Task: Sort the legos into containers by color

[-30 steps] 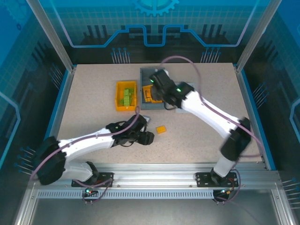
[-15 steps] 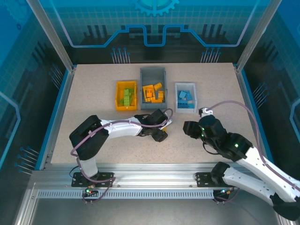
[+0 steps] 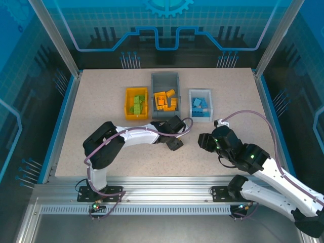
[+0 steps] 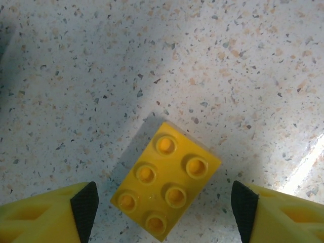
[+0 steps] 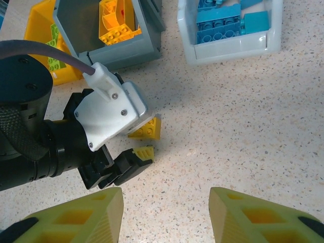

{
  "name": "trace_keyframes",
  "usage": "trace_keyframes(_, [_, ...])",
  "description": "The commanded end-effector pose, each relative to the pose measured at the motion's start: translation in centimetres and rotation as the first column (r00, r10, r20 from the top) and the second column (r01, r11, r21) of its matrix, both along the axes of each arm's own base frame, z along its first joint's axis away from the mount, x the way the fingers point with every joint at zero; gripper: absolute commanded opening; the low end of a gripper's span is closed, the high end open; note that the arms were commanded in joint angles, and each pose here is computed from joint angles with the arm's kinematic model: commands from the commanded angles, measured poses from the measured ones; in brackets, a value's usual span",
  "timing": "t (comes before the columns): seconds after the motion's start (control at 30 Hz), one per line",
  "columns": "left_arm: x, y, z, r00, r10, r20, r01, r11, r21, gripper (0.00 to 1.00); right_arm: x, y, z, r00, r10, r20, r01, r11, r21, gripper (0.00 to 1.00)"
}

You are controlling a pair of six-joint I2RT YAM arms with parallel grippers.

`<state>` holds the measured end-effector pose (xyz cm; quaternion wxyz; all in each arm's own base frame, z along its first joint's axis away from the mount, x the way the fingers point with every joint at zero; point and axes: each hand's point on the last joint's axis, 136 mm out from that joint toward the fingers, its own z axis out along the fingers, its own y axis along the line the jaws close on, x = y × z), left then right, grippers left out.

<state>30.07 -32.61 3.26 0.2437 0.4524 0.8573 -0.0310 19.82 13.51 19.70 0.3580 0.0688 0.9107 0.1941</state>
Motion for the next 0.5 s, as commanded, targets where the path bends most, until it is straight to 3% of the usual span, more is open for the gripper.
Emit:
trace_keyframes(0.0, [0.3, -0.3, 1.0, 0.999, -0.040, 0.030, 0.040, 0.999, 0.017, 0.76, -0.4, 0.0, -0.3, 1.000, 0.002, -0.012, -0.002, 1.000, 0.007, 0.49])
trace_keyframes(0.27, [1.4, -0.5, 0.8, 0.998, -0.065, 0.020, 0.065, 0.998, 0.019, 0.78, -0.6, -0.3, -0.8, 1.000, -0.009, -0.020, 0.009, 1.000, 0.008, 0.49])
trace_keyframes(0.47, [0.8, -0.7, -1.3, 0.989, -0.117, -0.089, 0.120, 0.992, 0.029, 0.71, -0.7, -0.4, -0.7, 1.000, -0.004, -0.021, 0.004, 1.000, -0.001, 0.49])
